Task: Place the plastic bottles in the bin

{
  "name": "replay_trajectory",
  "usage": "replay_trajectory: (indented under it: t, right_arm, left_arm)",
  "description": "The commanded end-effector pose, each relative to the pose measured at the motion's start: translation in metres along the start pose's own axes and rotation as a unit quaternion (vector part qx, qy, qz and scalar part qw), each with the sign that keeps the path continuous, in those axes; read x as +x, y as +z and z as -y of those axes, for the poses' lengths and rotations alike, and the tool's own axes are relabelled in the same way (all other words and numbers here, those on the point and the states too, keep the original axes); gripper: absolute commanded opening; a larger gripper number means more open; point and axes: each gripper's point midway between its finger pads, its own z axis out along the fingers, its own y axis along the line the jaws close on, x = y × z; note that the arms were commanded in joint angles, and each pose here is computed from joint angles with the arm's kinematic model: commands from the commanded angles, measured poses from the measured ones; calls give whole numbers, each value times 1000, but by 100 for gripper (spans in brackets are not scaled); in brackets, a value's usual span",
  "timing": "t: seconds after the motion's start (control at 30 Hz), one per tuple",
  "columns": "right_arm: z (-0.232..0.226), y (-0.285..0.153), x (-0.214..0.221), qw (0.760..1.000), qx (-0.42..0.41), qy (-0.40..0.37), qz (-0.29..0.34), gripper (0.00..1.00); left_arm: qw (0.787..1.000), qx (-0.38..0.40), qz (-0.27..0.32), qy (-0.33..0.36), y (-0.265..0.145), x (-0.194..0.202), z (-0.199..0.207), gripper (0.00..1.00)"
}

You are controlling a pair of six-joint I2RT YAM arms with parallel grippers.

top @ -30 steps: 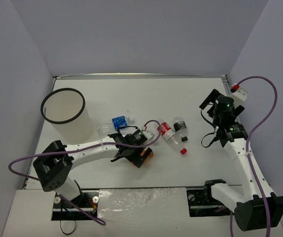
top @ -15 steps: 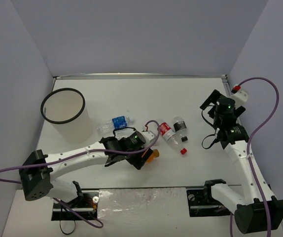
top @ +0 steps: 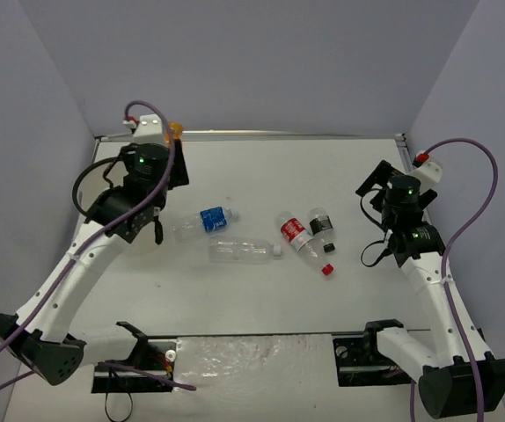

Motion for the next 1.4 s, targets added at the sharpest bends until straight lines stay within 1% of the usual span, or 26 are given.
replay_trajectory:
  t: [0.0,0.13,0.2,0.27,0.3,0.37,0.43,0.47,0.5,0.53,0.57,0.7,0.73,0.8,0.83,0.93,1.0,1.03,1.07,1.1,1.2,1.23,1.3,1.37]
  right_arm:
    - [-11,5,-10,1000,-20,3,12,100]
    - [-10,6,-8,1000,-16,3,11,100]
    - [-10,6,-9,1000,-17,5,13,100]
    - [-11,7,-9,1000,-17,5,12,100]
    - [-11,8,-8,1000,-17,4,11,100]
    - [-11,9,-8,1000,-16,3,11,100]
    - [-11,8,-8,1000,-16,5,11,100]
    - [-11,8,-8,1000,-16,5,10,100]
    - [-11,8,-8,1000,-17,5,10,100]
    - [-11,8,-8,1000,-17,6,11,100]
    - [-11,8,-8,1000,-17,6,12,100]
    - [-11,9,-7,1000,-17,7,10,100]
    - [-12,10,-6,1000,-19,7,9,100]
    - [-13,12,-4,1000,-20,5,5,100]
    - [-13,13,-3,1000,-20,3,3,100]
    - [-15,15,-1,1000,-22,3,-2,100]
    - [-16,16,-1,1000,-25,2,-2,100]
    - [-16,16,-1,1000,-25,2,-2,100]
    - [-17,17,-1,1000,-25,3,-2,100]
    - [-17,17,0,1000,-26,0,-3,100]
    - [-18,17,1,1000,-30,-1,-4,100]
    - [-19,16,-1,999,-33,-3,-2,100]
    - [-20,14,-2,999,-38,-4,1,100]
    - [-20,12,-3,999,-40,-5,3,100]
  left_arm:
    - [993,-102,33,-57,-1,-37,-70,5]
    - [976,-203,27,-78,-4,-28,-130,5]
    - [974,-207,18,-92,-2,-21,-141,8]
    - [972,-209,5,-102,2,-13,-152,15]
    - [972,-212,1,-103,4,-10,-156,21]
    - [973,-209,-12,-101,10,-4,-157,48]
    - [974,-203,-24,-96,15,0,-154,78]
    - [976,-193,-30,-93,17,2,-150,87]
    - [978,-187,-34,-89,18,3,-148,92]
    - [980,-174,-36,-85,20,3,-145,94]
    - [985,-145,-39,-81,22,2,-135,97]
    - [994,-89,-16,-62,18,-10,-120,97]
    - [997,-59,-5,-58,15,-16,-110,97]
    - [999,-14,14,-29,9,-27,-97,97]
    - [1000,21,18,-10,7,-31,-85,97]
    - [992,114,29,42,-5,-41,-48,97]
    - [978,178,34,104,-8,-40,-21,97]
    - [966,225,30,125,-8,-34,-2,97]
    - [951,272,27,145,-10,-28,16,97]
    - [926,332,29,179,-19,-21,41,97]
    - [890,389,3,236,-15,6,73,97]
    - [871,409,-1,270,-11,18,84,97]
    - [840,438,-1,321,-5,31,95,97]
    - [817,463,-19,344,2,44,102,97]
